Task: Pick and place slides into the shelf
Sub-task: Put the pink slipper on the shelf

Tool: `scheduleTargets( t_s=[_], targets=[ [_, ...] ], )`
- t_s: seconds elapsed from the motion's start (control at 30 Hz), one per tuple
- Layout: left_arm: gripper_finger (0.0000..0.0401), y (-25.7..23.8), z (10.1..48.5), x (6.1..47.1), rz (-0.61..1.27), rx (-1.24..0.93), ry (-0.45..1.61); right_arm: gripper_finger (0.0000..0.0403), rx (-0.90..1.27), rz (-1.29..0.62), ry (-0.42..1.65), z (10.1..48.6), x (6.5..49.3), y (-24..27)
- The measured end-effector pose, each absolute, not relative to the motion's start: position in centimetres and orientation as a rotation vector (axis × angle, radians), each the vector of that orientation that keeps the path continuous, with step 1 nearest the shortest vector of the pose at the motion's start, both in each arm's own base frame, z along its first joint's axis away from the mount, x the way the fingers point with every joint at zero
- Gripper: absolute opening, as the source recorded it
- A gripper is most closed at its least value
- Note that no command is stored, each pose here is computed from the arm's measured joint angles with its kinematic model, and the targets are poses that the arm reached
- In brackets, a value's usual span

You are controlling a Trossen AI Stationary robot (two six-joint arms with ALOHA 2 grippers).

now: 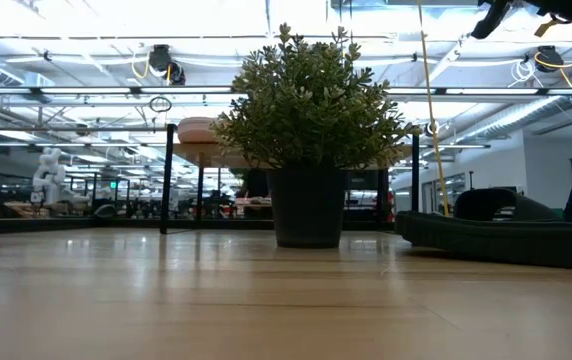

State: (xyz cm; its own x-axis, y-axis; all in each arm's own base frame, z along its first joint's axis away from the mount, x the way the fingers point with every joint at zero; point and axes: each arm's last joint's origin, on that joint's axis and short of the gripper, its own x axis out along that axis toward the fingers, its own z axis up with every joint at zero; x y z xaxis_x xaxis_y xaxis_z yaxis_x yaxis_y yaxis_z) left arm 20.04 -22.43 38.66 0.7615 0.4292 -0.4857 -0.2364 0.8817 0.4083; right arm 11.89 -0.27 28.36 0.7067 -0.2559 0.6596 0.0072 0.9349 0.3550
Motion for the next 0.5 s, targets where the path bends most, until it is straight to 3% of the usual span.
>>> scheduleTargets(
  t_s=[0.27,0.5],
  targets=[
    [0.0000,-18.3,42.7,23.5,0.436,0.527,0.595,0.0100,0.194,-0.082,-0.746,32.6,13.2,0.1],
    [0.0000,-15.4,45.9,26.7,0.447,0.612,0.543,0.0100,0.051,-0.074,-0.473,37.8,15.3,0.4]
  ],
)
